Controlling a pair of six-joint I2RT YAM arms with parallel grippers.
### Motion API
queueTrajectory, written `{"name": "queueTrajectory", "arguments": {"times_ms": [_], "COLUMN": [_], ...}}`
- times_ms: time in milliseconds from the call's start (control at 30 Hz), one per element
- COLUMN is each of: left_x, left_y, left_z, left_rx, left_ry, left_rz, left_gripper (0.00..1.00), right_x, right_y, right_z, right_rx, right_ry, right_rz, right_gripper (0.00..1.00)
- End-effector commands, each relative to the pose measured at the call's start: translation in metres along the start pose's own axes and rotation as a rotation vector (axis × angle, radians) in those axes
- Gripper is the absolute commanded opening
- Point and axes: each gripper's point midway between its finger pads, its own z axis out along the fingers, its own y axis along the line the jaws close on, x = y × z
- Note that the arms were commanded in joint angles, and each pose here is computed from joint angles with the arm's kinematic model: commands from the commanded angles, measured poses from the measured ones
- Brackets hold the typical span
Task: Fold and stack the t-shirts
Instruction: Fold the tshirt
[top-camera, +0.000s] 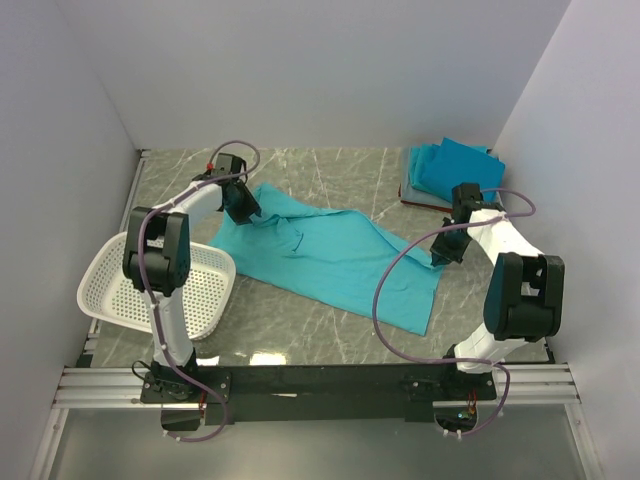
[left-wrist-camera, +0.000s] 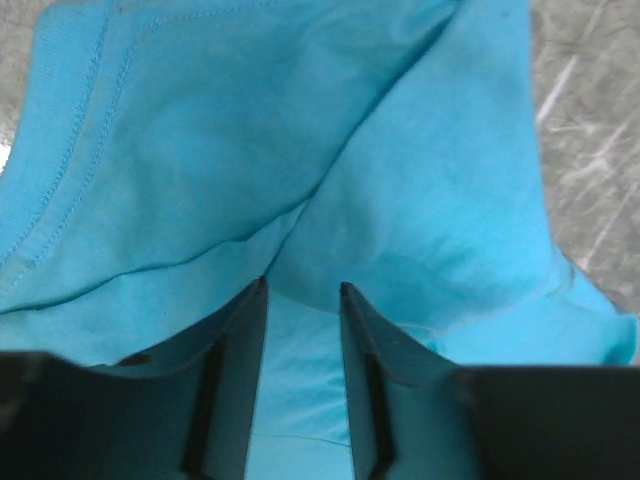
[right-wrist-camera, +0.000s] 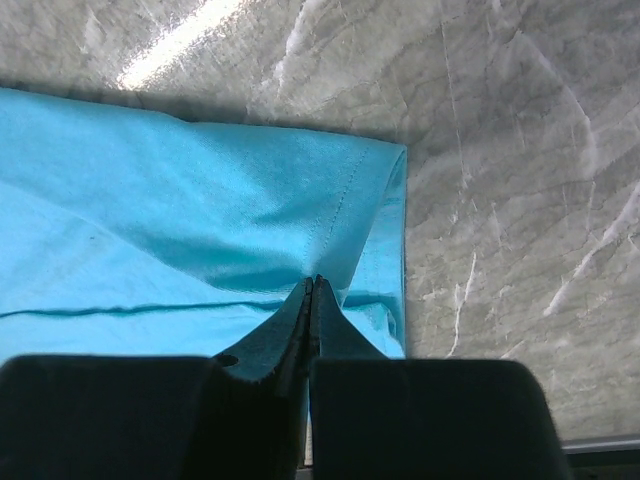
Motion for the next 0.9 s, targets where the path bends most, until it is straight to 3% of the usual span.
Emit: {"name": "queueTrajectory", "arguments": {"times_ms": [0,467,867], "left_x": [-0.001,0.011,0.004], "left_y": [-0.005,0.005,-0.007], "left_z": [0.001,0.021,0.003], "left_rx": [0.01,-0.025,0.004], "left_ry": [0.011,0.033,0.014], "left_rz": [0.011,0.021,0.028], "left_gripper": [0.38,0.34,0.12], "right_x": [-0.005,-0.003,-0.004], "right_y": [0.002,0.002,0.002], "right_z": [-0.009,-0.007,-0.011], "right_rx": [-0.01,-0.012,-0.012], "right_ry": [-0.045,-0.039,-0.051], "right_rz": [-0.001,0.001,0.001], "right_gripper": [0.0,0.0,0.0]}}
